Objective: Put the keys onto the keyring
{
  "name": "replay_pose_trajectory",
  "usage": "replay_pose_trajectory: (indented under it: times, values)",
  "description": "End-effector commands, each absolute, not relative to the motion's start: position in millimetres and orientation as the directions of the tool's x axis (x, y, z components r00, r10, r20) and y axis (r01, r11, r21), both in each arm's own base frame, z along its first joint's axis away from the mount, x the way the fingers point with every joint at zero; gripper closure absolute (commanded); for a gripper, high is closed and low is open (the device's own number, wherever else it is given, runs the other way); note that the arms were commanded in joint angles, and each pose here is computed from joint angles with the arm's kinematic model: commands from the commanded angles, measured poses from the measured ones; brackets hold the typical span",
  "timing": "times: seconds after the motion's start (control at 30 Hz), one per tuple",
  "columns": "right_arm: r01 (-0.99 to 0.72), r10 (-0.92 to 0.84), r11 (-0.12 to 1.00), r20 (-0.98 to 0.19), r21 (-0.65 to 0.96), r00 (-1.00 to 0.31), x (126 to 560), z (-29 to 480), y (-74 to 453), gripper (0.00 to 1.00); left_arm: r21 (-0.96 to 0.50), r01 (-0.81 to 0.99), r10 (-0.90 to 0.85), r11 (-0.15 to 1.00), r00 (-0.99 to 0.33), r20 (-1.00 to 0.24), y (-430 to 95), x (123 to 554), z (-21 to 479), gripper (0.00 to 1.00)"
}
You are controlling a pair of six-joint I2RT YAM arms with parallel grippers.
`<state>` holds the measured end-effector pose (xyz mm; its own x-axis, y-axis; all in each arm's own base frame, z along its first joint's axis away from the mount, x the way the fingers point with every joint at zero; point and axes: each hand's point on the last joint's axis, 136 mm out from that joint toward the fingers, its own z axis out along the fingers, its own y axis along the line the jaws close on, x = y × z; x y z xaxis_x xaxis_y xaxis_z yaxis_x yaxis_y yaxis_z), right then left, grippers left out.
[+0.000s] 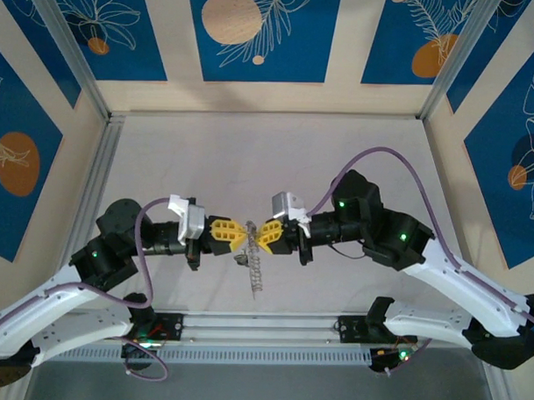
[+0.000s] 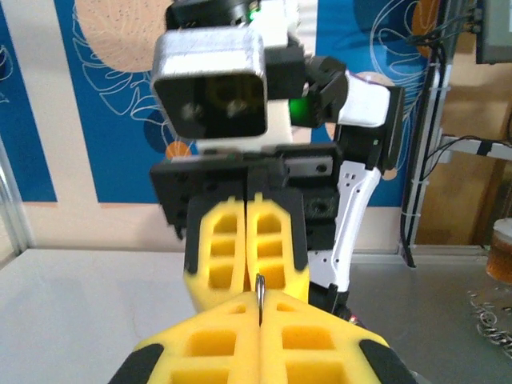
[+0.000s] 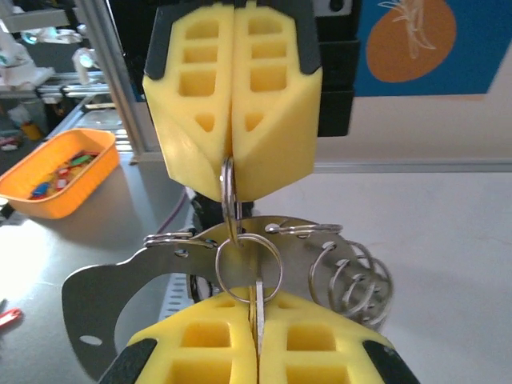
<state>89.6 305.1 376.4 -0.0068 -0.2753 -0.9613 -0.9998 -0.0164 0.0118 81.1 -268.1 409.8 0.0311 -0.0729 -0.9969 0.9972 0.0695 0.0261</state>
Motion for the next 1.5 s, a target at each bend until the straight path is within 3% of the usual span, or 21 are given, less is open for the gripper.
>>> replay_pose_trajectory:
  times: [0.0, 0.27, 0.47, 0.6, 0.83, 0.93, 1.07, 1.3, 1.47]
  values:
    - [-0.996, -0.301, 0.065, -0.953, -0.060, 0.038, 95, 386, 287, 1.00, 0.070, 0.987, -0.081, 0.146, 0.083, -0.993, -260, 88, 412, 1.00]
    - [-0.995, -0.299, 0.065, -0.953, -0.075, 0.052, 95, 391, 287, 1.00, 0.055, 0.980, -0.014, 0.189, 0.059, -0.998, -267, 102, 385, 1.00]
    - [-0.989, -0.392, 0.142, -0.920, -0.048, -0.012, 119, 366, 300, 1.00, 0.030, 0.975, 0.067, 0.221, 0.016, -0.998, -277, 116, 355, 1.00]
    - [-0.977, -0.505, 0.213, -0.857, -0.006, -0.105, 145, 330, 315, 1.00, -0.009, 0.931, 0.101, 0.364, -0.049, -0.994, -273, 143, 330, 1.00]
    - [-0.954, -0.554, 0.284, -0.795, 0.098, -0.247, 182, 283, 353, 1.00, -0.131, 0.731, 0.033, 0.669, -0.205, -0.978, -230, 192, 277, 0.69]
    - [-0.949, -0.552, 0.286, -0.786, 0.135, -0.278, 193, 270, 372, 1.00, -0.174, 0.501, -0.043, 0.848, -0.262, -0.964, -173, 213, 258, 0.55]
    - [-0.944, -0.542, 0.268, -0.780, 0.192, -0.313, 206, 254, 404, 1.00, -0.234, 0.256, -0.164, 0.938, -0.267, -0.950, -106, 211, 240, 0.44]
    - [-0.938, -0.587, 0.234, -0.732, 0.256, -0.346, 216, 217, 457, 1.00, -0.177, 0.153, -0.134, 0.972, -0.258, -0.957, -66, 196, 219, 0.42]
    - [-0.923, -0.618, 0.284, -0.686, 0.260, -0.384, 226, 196, 450, 1.00, -0.150, 0.165, -0.103, 0.975, -0.265, -0.959, -69, 197, 215, 0.42]
